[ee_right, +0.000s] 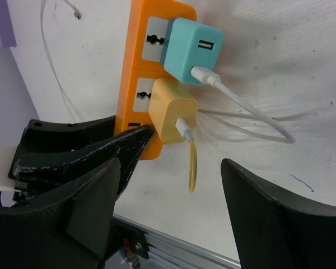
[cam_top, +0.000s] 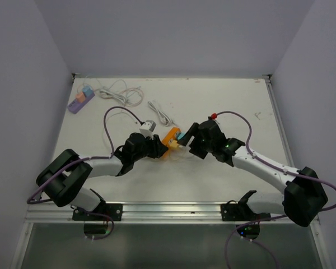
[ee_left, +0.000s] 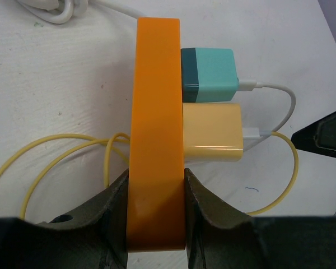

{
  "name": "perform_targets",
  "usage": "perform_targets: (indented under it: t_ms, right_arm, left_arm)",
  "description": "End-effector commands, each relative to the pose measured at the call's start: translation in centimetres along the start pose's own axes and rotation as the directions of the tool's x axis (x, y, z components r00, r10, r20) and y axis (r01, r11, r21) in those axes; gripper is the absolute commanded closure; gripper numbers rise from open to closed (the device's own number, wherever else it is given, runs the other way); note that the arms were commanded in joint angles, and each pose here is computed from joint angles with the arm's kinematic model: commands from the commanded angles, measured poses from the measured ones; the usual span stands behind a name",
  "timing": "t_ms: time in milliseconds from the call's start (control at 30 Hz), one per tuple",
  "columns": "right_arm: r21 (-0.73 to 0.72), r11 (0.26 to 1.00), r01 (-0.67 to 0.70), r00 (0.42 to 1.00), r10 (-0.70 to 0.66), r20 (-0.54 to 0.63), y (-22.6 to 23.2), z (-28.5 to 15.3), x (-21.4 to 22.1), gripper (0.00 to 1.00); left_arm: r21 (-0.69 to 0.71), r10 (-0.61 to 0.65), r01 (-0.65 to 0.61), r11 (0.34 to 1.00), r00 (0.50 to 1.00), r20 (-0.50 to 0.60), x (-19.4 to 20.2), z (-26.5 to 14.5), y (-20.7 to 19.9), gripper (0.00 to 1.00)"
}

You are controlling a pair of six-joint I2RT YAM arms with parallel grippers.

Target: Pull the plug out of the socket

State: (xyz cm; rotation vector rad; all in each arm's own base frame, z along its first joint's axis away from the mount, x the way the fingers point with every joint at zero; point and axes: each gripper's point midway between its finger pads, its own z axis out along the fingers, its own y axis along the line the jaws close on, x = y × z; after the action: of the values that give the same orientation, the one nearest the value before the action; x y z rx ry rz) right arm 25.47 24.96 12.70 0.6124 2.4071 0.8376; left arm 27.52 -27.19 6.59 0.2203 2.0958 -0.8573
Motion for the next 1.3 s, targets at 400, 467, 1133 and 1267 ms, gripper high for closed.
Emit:
perform_targets:
  t_ms: [400, 467, 1133, 1267]
  right_arm:
    - [0.027, 0.986, -0.162, 0.981, 0.158, 0.11, -0.4, 3.2, -0.3, 0.33]
    - [0.023, 0.985, -0.17, 0.98, 0.167, 0.111, -0.3, 3.5, -0.3, 0.34]
    - [0.001, 0.975, -0.223, 0.971, 0.222, 0.091, 1.1, 6.0, 0.4, 0.49]
    - [0.012, 0.974, -0.228, 0.97, 0.226, 0.091, 0.8, 6.3, 0.6, 0.55]
  left_arm:
    - [0.094, 0.005, -0.018, 0.995, 0.99, 0.138, -3.3, 0.5, -3.3, 1.0]
    - [0.098, 0.006, -0.019, 0.995, 0.99, 0.138, -3.3, 0.6, -3.5, 1.0]
    - [0.098, -0.002, -0.013, 0.995, 0.988, 0.156, -3.8, 1.0, -4.6, 1.0]
    - [0.101, -0.006, -0.011, 0.995, 0.987, 0.162, -4.0, 1.0, -4.9, 1.0]
